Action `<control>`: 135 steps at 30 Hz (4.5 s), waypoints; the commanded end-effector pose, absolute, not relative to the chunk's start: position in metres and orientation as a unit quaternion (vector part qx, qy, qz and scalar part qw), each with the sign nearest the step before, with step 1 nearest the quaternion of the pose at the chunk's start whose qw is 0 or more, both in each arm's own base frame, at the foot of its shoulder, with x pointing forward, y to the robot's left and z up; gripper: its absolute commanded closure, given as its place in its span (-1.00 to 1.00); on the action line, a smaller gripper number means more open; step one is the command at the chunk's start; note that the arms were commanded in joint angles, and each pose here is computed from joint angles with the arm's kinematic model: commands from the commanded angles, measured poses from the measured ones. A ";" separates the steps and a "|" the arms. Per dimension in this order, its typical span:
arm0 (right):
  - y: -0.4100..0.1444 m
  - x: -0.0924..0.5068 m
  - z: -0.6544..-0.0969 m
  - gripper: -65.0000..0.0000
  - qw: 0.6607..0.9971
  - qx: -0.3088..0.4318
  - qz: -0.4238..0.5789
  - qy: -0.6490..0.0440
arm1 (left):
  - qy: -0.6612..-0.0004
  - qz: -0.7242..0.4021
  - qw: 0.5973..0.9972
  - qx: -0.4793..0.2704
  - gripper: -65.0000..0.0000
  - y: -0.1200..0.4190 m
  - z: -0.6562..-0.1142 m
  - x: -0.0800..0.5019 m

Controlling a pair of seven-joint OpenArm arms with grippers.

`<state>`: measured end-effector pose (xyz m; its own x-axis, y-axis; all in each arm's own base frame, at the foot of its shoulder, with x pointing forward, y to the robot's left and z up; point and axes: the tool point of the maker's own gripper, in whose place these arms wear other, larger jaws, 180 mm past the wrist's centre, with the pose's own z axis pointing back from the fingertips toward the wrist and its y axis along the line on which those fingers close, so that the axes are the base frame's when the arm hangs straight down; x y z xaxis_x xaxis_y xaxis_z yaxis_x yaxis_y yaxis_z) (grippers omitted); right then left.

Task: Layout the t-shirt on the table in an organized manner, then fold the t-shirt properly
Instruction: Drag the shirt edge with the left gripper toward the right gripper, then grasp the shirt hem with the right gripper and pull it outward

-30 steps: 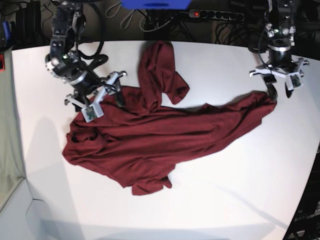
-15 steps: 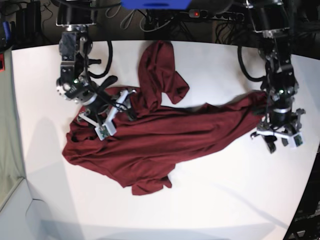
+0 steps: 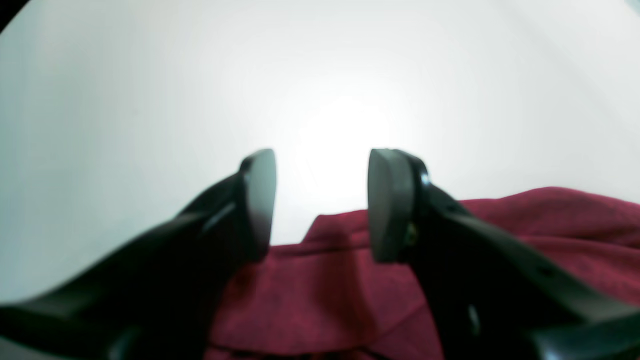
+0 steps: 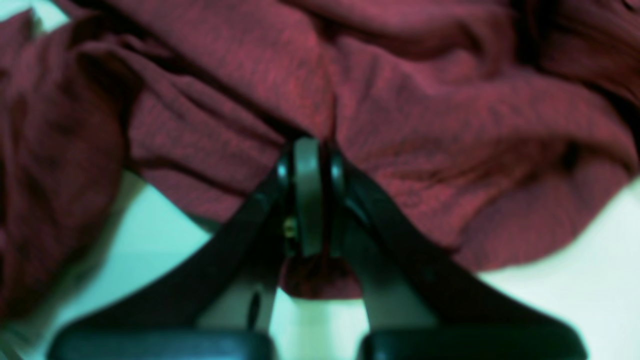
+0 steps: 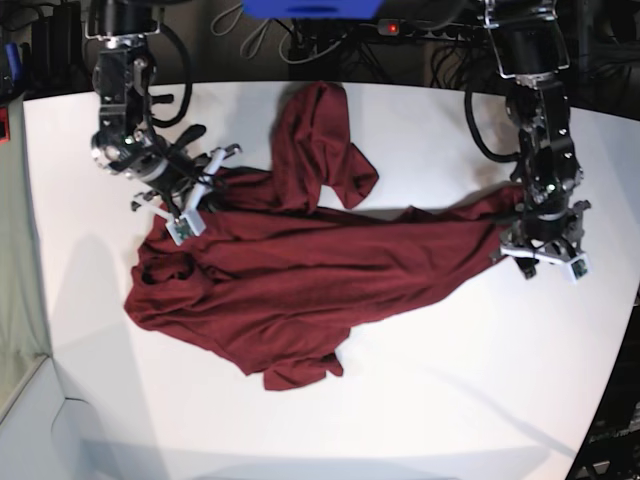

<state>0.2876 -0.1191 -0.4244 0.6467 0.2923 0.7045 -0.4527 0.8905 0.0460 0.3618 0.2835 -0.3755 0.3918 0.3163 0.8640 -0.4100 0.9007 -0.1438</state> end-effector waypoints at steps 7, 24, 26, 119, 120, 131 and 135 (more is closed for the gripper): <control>-0.166 0.292 -0.359 1.00 0.875 0.035 0.198 -0.441 | -0.532 0.214 0.817 0.055 0.11 0.291 -0.357 0.369; -0.244 0.277 -0.360 1.00 0.894 -0.025 0.092 -0.439 | -0.516 0.204 0.831 0.047 0.11 0.276 -0.372 0.347; -0.241 0.277 -0.362 1.00 0.894 -0.023 0.089 -0.438 | -0.516 0.203 0.832 0.028 0.10 0.263 -0.373 0.345; -0.050 0.519 -0.324 -0.29 0.806 0.245 0.100 -0.529 | -0.538 0.144 0.830 -0.017 -0.01 0.225 -0.343 0.341; -0.045 0.518 -0.328 -0.29 0.807 0.253 0.096 -0.526 | -0.540 0.144 0.829 -0.017 -0.01 0.225 -0.341 0.344; -0.049 0.513 -0.372 -0.29 0.818 0.221 0.059 -0.528 | -0.547 0.180 0.818 0.012 -0.01 0.262 -0.334 0.339; -0.068 0.512 -0.390 -0.29 0.830 0.137 0.079 -0.535 | -0.543 0.190 0.818 0.022 -0.01 0.272 -0.337 0.331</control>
<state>0.4954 -0.0688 -0.4135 0.4631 0.0003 0.8863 -0.2708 0.9522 0.1412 0.3228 0.2689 -0.3532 0.3840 0.3073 0.8707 -0.3462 0.9221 -0.1727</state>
